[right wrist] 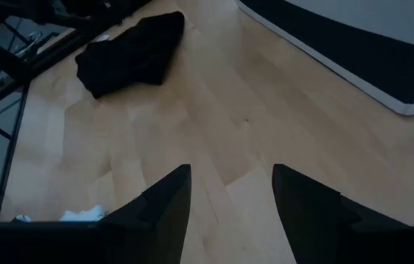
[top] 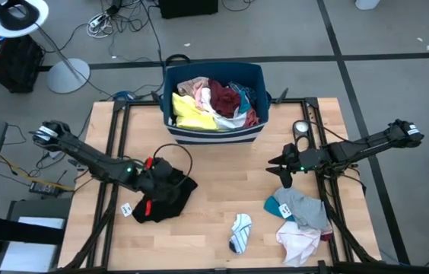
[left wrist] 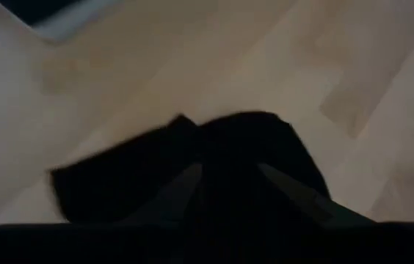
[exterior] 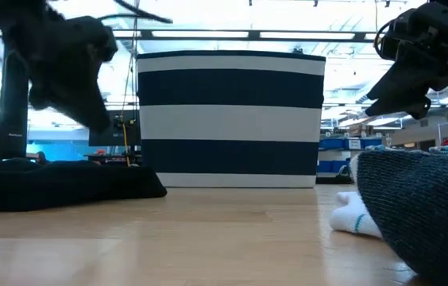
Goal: Sort clothes
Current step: Put the black underwear into the blue laundry bin
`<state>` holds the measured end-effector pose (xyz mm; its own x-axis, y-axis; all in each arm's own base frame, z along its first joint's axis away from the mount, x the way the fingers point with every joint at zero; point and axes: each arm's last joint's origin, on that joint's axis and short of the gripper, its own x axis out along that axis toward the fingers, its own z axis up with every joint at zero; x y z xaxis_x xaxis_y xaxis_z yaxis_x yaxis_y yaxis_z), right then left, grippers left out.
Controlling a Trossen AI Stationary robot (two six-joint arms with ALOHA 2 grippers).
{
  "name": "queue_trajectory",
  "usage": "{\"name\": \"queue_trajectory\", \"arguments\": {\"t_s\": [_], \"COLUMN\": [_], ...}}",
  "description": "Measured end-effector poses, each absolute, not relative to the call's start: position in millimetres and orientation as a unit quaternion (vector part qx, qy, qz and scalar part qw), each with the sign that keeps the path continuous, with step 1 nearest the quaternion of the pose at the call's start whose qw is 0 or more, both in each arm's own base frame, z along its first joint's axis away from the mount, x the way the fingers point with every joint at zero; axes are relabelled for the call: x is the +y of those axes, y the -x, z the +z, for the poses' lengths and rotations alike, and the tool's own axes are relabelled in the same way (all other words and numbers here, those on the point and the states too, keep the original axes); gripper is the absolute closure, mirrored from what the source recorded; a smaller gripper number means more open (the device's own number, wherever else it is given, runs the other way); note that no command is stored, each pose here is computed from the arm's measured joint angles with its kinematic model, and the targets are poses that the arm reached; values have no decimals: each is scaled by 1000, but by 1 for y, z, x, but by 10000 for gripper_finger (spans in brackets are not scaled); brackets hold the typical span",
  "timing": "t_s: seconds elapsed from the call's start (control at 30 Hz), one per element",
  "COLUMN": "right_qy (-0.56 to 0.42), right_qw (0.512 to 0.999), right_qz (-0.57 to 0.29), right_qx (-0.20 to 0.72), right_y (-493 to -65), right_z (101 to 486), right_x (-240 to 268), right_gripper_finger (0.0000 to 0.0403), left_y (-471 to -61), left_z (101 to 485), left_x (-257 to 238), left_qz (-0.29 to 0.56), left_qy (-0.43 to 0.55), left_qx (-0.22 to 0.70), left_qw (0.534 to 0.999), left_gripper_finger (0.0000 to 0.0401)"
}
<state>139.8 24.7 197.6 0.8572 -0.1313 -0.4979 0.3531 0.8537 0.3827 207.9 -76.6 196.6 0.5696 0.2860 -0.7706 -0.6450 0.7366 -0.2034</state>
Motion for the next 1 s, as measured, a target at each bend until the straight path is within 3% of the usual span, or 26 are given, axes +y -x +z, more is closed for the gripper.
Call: {"name": "queue_trajectory", "arguments": {"t_s": [0.47, 0.6, 0.7, 1.0], "right_qy": [-238, -238, -237, -237], "right_qw": [934, 934, 934, 935], "right_qz": [-129, -129, -129, -128], "right_qx": [234, 233, 233, 232], "right_y": [-140, -140, -140, -141], "right_z": [198, 198, 198, 198], "right_x": [25, 25, 25, 25], "right_gripper_finger": [210, 210, 210, 210], "left_y": [-181, -185, -192, -232], "left_z": [128, 119, 129, 224], "left_x": [-74, -76, -80, -84], "left_qz": [262, 263, 222, 172], "left_qy": [251, 272, 262, 188], "left_qx": [463, 450, 454, 394], "left_qw": [809, 809, 823, 883], "left_gripper_finger": [272, 323, 385, 399]}}
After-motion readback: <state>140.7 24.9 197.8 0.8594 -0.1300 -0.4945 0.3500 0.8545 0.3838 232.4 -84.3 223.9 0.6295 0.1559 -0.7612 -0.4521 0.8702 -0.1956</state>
